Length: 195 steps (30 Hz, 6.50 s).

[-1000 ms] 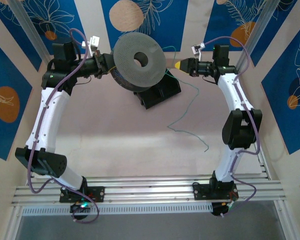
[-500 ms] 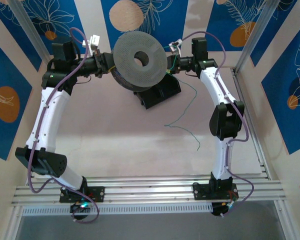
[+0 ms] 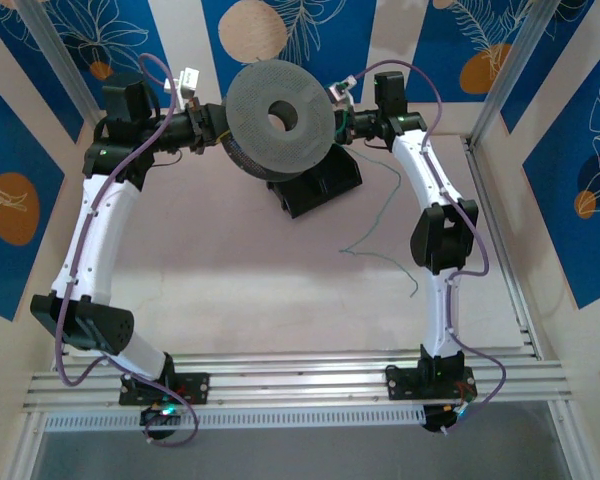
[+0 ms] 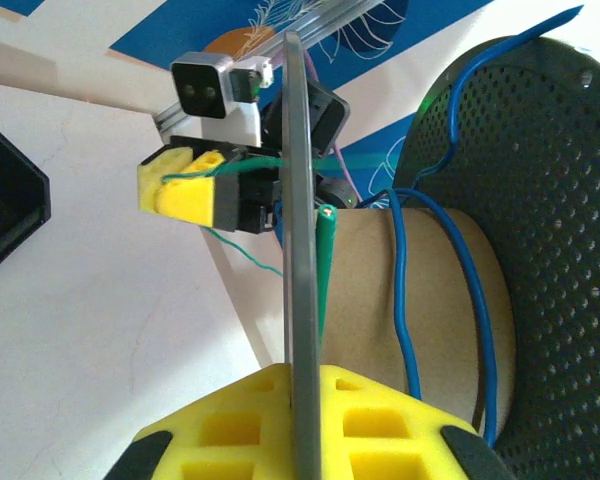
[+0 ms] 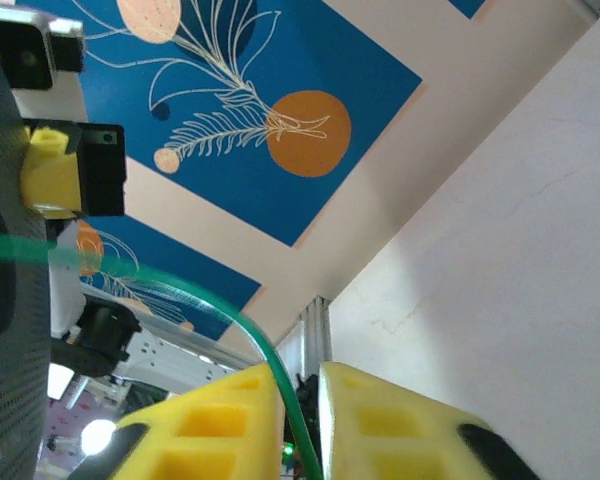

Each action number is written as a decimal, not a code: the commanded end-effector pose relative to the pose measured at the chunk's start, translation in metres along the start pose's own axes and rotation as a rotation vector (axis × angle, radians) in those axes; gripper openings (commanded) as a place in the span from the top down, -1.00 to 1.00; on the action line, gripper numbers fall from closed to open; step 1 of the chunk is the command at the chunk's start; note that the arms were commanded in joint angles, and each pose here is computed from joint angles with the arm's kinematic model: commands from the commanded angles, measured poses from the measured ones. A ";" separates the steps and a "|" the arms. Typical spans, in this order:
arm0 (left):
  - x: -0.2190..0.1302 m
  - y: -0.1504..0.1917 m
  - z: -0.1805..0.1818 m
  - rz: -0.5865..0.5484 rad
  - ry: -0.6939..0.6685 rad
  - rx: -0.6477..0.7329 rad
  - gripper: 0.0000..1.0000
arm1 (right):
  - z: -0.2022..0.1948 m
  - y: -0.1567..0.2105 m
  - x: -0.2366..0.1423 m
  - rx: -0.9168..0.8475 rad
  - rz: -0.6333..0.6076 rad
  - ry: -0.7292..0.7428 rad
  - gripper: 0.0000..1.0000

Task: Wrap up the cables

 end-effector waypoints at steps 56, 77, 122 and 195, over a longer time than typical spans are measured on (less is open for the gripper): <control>0.030 0.144 0.203 0.400 -1.245 0.522 1.00 | 0.088 -0.088 -0.067 0.055 -0.419 0.949 1.00; 0.017 0.072 0.212 0.036 -1.293 0.130 1.00 | 0.146 -0.088 -0.010 -0.047 -0.351 0.740 1.00; -0.017 -0.009 0.222 -0.428 -1.136 -0.236 1.00 | 0.206 -0.005 0.076 -0.003 -0.079 0.376 1.00; -0.091 -0.033 0.084 -0.210 -0.214 -0.249 1.00 | -0.004 0.201 0.029 -0.137 0.355 0.865 1.00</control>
Point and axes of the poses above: each hand's point on the last joint's axis, 136 mm out from that joint toward the fingers, its own x axis out along the fingers, its own z axis along the line the jaws close on, y = z × x, the point moved 7 cm from there along -x, back along the fingers, and after that the axes turned 15 degrees about -x, right-handed, at the moved point
